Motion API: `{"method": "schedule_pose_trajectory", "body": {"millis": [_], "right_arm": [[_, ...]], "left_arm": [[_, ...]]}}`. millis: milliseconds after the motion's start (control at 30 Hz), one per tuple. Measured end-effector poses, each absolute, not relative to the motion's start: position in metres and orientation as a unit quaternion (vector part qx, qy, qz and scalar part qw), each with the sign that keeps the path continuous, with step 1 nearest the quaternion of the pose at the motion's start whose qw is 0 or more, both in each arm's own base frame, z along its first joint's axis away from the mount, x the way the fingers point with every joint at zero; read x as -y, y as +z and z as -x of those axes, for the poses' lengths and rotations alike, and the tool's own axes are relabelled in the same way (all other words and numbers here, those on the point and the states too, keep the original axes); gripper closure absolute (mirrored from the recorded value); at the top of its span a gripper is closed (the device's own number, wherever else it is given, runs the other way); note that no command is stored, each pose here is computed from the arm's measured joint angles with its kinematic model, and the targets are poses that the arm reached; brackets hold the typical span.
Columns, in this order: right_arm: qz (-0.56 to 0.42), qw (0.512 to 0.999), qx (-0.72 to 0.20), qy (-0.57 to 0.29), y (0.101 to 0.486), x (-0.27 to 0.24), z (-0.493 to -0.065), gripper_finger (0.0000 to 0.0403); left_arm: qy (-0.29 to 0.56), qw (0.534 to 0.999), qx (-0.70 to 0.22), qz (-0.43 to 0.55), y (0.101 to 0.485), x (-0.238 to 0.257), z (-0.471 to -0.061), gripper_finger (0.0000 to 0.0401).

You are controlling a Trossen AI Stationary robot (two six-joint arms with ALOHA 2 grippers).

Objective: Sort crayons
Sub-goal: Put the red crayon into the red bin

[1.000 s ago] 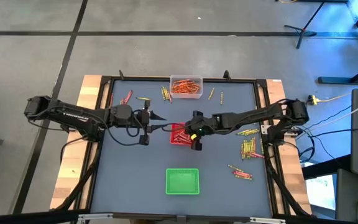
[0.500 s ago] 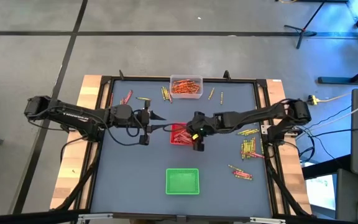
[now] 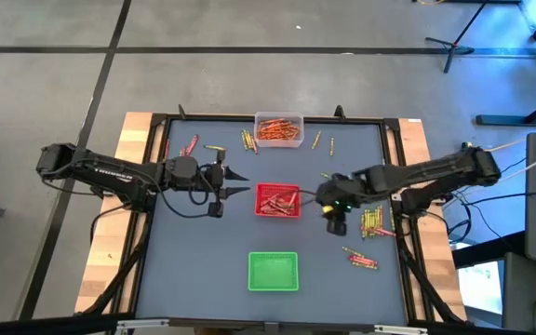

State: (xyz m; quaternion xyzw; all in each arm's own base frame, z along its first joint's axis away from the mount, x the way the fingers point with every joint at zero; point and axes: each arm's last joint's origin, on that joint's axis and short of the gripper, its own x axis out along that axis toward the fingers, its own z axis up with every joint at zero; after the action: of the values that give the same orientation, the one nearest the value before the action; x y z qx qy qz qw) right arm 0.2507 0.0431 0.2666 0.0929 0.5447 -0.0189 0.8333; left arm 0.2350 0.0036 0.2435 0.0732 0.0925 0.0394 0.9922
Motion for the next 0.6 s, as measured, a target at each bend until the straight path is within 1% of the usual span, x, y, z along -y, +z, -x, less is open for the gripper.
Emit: {"method": "schedule_pose_trajectory", "body": {"millis": [233,433,600], "right_arm": [[-0.13,0.787,-0.601,-0.053,0.253,-0.064,-0.216,0.0248],[-0.124,0.727,-0.669,-0.09,0.223,-0.073,-0.19,0.0249],[-0.137,0.685,-0.71,-0.092,0.2,-0.076,-0.174,0.0249]], "left_arm": [[0.039,0.992,-0.092,-0.073,0.244,-0.004,-0.235,0.0302],[0.039,0.992,-0.092,-0.073,0.244,-0.004,-0.235,0.0302],[0.039,0.992,-0.093,-0.074,0.243,-0.004,-0.235,0.0302]]}}
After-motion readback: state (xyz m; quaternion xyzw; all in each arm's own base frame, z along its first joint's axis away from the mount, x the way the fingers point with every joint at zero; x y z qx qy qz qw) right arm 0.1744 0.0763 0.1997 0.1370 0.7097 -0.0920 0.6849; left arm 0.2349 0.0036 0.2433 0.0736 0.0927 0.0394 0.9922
